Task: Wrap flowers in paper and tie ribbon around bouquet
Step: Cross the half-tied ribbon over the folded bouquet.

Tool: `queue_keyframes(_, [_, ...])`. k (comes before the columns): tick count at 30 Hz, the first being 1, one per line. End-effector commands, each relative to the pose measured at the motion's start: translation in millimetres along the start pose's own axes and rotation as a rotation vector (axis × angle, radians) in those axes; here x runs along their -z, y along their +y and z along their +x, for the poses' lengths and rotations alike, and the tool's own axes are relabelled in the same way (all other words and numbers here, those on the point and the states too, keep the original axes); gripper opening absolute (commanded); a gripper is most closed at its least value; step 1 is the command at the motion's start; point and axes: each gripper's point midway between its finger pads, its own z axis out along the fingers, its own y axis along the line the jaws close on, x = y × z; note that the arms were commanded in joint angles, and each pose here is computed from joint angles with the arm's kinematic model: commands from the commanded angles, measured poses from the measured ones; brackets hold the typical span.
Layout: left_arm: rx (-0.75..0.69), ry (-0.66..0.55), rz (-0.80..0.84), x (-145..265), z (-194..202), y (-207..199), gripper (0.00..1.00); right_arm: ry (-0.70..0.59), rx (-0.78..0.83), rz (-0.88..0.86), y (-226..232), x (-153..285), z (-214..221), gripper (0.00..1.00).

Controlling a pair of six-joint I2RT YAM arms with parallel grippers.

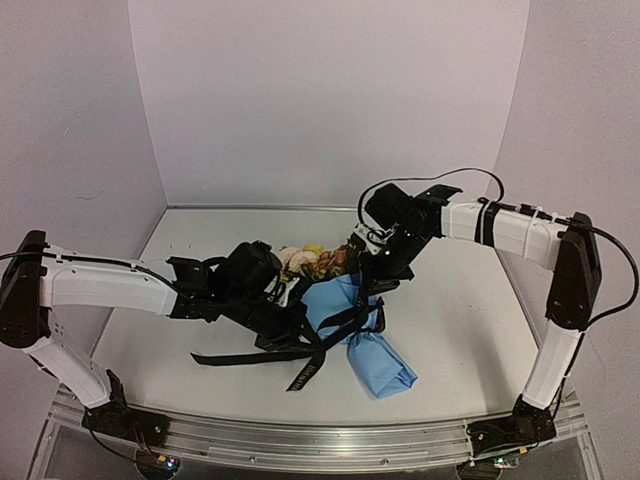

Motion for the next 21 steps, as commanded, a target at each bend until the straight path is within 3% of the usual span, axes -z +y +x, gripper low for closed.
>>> queue_keyframes(1, [-0.051,0.076,0.082,-1.1,10.0,-36.9,0.0,0.023,-0.008,0.003,-4.9,-8.6,-10.9,0.0])
queue_keyframes(10, [-0.214,0.086,0.209,-35.0,-24.1,-90.7,0.0,0.155,-0.099,-0.103,2.4,-41.8,-8.7,0.0])
queue_keyframes(16, [-0.297,-0.082,0.331,-56.1,-65.0,-119.9,0.0,0.2,-0.12,-0.179,8.6,-47.9,-5.2,0.0])
queue_keyframes(21, [-0.32,-0.204,0.345,-69.6,-84.8,-112.8,0.0,0.203,-0.131,-0.23,12.1,-41.9,-7.8,0.0])
